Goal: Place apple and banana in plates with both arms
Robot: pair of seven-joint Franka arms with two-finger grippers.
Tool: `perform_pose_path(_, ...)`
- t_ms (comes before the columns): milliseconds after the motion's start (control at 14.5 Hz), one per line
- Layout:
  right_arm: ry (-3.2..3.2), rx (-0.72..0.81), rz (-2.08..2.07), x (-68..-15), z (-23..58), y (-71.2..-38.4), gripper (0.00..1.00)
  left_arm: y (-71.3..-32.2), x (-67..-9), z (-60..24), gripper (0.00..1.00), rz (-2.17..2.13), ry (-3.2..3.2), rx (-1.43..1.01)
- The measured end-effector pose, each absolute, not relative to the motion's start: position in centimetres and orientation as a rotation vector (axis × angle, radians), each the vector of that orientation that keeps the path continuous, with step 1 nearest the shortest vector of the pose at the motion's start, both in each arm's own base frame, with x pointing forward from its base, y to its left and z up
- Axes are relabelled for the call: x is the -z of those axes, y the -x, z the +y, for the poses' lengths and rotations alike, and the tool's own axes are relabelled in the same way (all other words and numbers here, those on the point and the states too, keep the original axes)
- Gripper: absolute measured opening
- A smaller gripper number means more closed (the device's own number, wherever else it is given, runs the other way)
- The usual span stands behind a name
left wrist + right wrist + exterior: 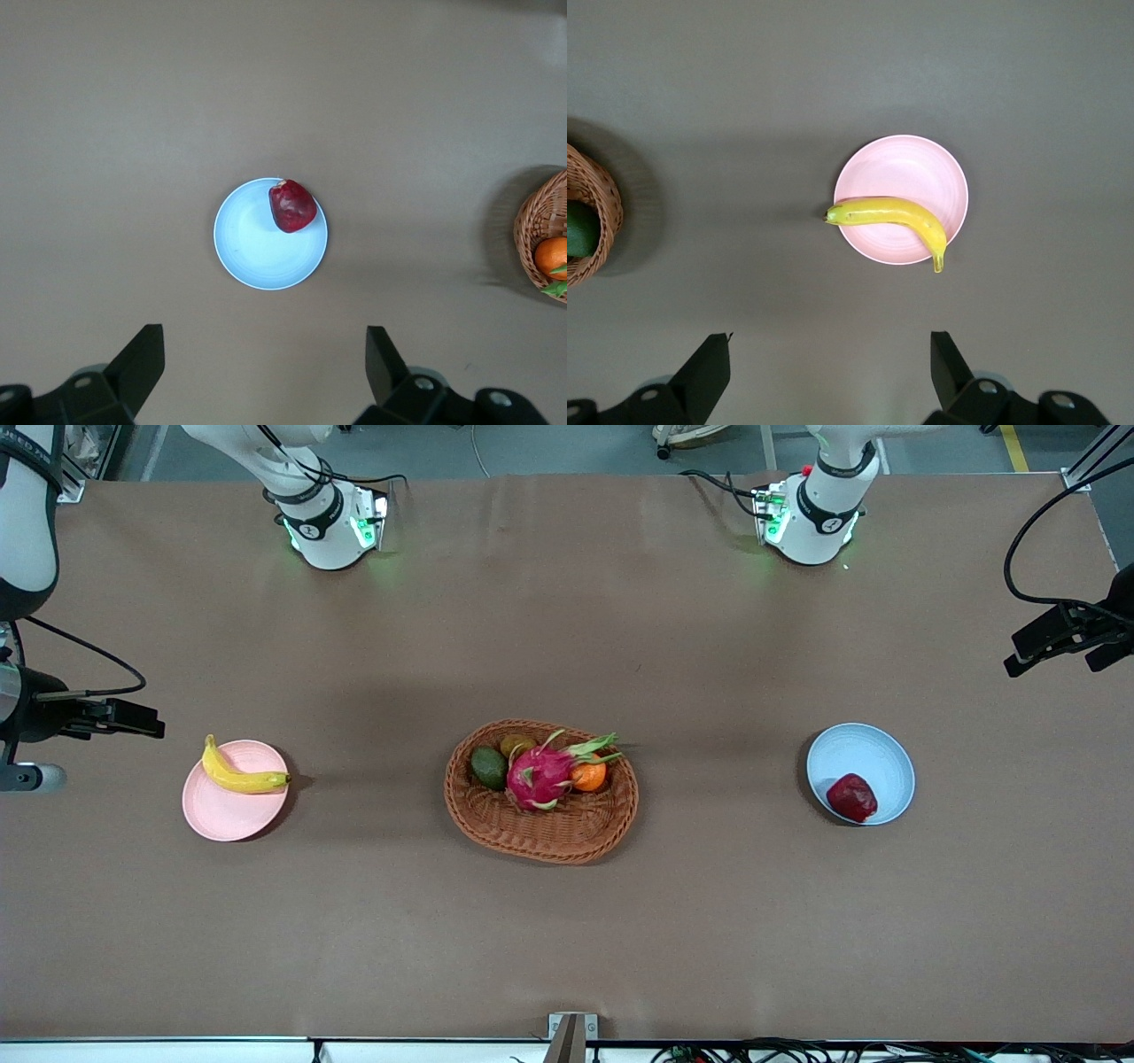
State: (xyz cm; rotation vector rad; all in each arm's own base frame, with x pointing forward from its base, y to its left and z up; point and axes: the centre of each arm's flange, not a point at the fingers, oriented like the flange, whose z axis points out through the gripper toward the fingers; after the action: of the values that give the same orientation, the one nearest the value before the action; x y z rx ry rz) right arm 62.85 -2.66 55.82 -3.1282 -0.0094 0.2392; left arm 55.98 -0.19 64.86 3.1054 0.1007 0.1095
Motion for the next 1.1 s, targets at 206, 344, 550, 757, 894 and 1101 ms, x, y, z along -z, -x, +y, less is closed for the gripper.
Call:
perform_pose_path(206, 3.128, -0.239, -0.006, -55.8, -2.7, -62.9, 1.00, -56.0, -64.8, -0.2, 1.00, 0.053, -3.108, -0.111)
perform_pose_path(344, 3.128, -0.241, -0.006, -55.8, -2.8, -62.9, 1.00, -56.0, -64.8, -0.1, 1.00, 0.002, -3.109, -0.111)
perform_pose_path(550, 3.126, -0.265, -0.001, -55.8, -2.9, -62.6, 1.00, -56.0, -64.8, -0.1, 1.00, -0.017, -3.110, -0.113)
perform_pose_path(757, 3.128, -0.263, 0.002, -56.7, -2.9, -62.0, 1.00, -56.0, -64.8, -0.1, 1.00, -0.020, -3.110, -0.114)
perform_pose_path(894, 3.139, -0.257, 0.020, -57.5, -3.2, -61.0, 1.00, -56.0, -64.8, -0.1, 1.00, -0.021, -3.110, -0.114)
perform_pose_path(1101, 3.141, -0.258, 0.038, -58.5, -3.7, -59.4, 1.00, -56.0, -64.8, -0.2, 1.00, -0.022, -3.110, -0.115)
